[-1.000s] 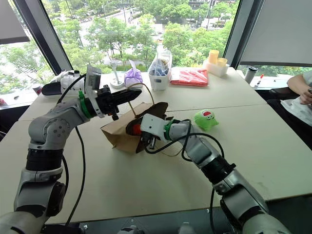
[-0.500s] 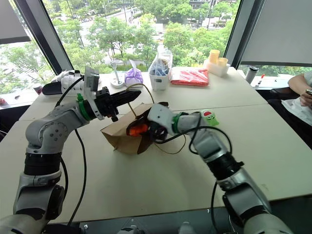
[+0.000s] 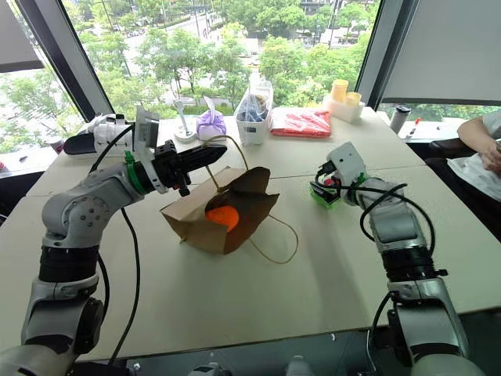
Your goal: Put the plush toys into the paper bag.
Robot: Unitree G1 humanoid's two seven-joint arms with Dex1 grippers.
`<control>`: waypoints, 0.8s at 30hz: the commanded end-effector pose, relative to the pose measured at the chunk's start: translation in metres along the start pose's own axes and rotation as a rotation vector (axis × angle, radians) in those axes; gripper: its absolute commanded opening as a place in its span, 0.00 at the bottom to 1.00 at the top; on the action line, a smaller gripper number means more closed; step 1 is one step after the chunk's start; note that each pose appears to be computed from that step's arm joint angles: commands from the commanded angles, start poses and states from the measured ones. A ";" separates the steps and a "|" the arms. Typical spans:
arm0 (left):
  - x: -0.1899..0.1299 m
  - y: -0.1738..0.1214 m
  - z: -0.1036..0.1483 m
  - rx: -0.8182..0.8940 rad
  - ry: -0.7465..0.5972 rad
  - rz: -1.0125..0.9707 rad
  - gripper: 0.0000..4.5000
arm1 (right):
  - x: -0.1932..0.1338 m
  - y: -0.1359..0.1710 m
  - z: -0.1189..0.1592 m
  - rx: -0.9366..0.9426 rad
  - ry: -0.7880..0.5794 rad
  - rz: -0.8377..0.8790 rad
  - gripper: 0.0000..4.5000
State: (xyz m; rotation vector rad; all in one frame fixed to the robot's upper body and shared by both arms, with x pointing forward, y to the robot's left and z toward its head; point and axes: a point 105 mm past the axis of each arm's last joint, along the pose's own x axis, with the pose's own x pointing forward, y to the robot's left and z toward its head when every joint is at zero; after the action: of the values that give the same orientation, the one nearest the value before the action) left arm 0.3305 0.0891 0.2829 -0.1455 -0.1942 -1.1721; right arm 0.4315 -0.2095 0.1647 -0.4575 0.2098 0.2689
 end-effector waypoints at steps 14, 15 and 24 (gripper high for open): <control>-0.007 -0.006 0.018 0.061 -0.041 0.035 0.00 | 0.035 -0.006 -0.036 -0.085 0.077 -0.160 0.71; -0.007 -0.006 0.018 0.061 -0.041 0.036 0.00 | 0.035 -0.008 -0.036 -0.092 0.074 -0.165 0.59; -0.004 -0.004 0.019 0.053 -0.058 0.035 0.00 | 0.009 -0.019 0.021 -0.144 -0.109 -0.135 0.01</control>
State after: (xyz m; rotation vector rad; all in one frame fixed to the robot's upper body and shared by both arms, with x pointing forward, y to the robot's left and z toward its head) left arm 0.3289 0.0921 0.2841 -0.1456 -0.1985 -1.1232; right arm 0.4510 -0.2278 0.1431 -0.6025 0.1840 0.1373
